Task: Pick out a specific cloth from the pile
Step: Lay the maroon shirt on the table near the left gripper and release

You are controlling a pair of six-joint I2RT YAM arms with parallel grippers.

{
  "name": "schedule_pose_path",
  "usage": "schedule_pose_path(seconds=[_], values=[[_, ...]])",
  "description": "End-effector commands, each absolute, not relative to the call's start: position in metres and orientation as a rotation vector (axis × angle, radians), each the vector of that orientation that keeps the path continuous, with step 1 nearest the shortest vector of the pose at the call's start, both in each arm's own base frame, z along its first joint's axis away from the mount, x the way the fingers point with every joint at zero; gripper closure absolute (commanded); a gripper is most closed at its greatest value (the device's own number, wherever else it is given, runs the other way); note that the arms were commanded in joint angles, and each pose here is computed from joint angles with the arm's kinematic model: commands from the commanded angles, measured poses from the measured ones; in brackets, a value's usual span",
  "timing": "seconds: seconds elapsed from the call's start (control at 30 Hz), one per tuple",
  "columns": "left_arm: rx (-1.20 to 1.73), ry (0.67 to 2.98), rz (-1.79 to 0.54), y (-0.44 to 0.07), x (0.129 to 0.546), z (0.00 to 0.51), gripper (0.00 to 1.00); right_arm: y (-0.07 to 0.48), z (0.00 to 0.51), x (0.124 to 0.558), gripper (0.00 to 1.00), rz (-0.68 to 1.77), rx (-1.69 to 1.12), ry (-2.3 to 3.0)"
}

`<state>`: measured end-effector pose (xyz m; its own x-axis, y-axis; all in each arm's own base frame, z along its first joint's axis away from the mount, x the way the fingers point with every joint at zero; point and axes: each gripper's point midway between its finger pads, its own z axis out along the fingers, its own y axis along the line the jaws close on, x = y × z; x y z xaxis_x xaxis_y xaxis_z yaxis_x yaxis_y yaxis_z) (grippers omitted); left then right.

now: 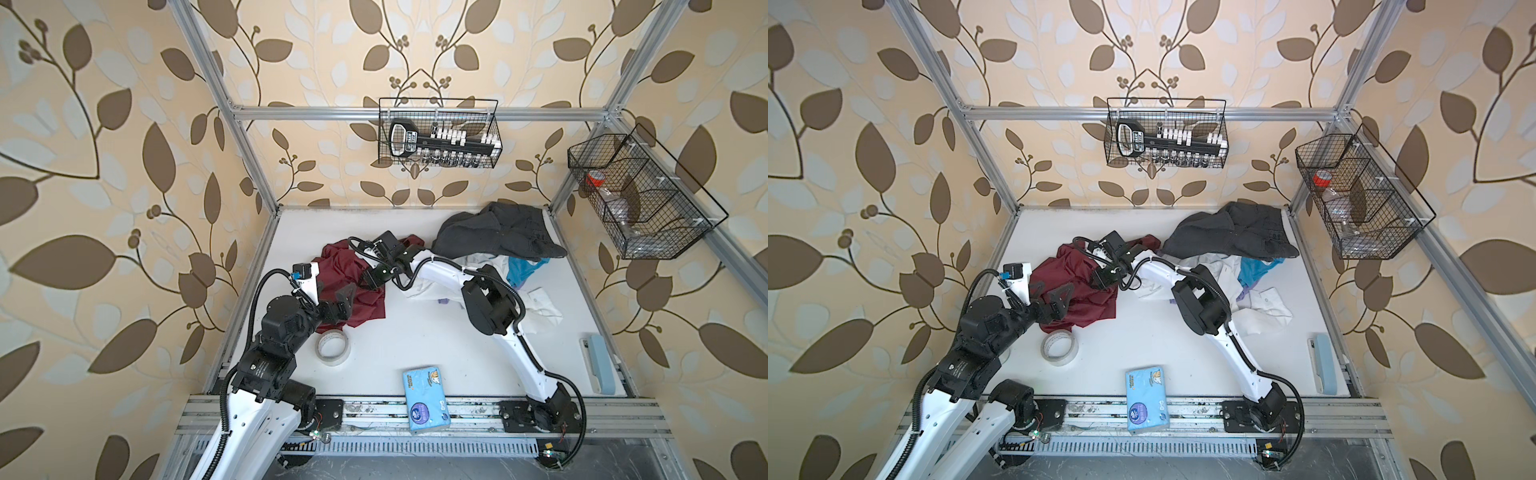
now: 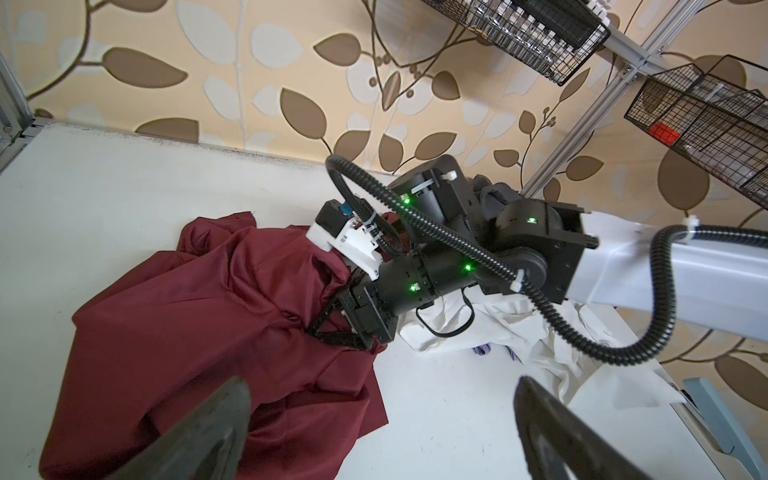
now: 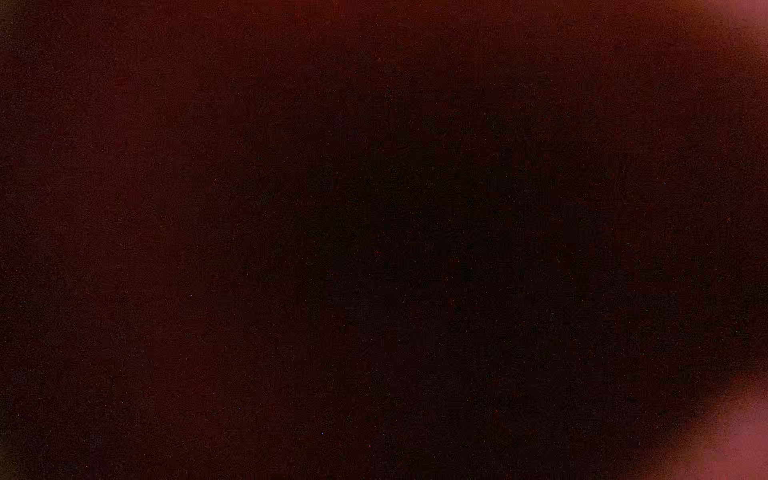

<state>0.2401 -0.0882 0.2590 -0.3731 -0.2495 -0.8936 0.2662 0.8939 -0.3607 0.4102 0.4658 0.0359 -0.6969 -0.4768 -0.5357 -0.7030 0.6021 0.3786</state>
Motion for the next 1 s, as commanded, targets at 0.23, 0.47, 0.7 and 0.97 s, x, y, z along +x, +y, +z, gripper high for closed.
schedule_pose_path(seconds=[0.23, 0.47, 0.7, 0.97], values=[[0.021, 1.853, -0.546, -0.09, 0.242, 0.265, 0.01, 0.48, 0.012, 0.453, 0.68, 0.857, -0.701, 2.529], [0.015, 1.857, -0.541, -0.089, 0.243, 0.264, 0.01, 0.503, 0.034, 0.49, 0.75, 1.115, -0.438, 2.38], [0.006, 1.866, -0.529, -0.088, 0.244, 0.262, 0.01, 0.529, 0.054, 0.514, 0.77, 1.354, -0.242, 2.206], [0.002, 1.868, -0.53, -0.087, 0.244, 0.262, 0.01, 0.532, 0.082, 0.524, 0.65, 1.41, -0.192, 2.076]])
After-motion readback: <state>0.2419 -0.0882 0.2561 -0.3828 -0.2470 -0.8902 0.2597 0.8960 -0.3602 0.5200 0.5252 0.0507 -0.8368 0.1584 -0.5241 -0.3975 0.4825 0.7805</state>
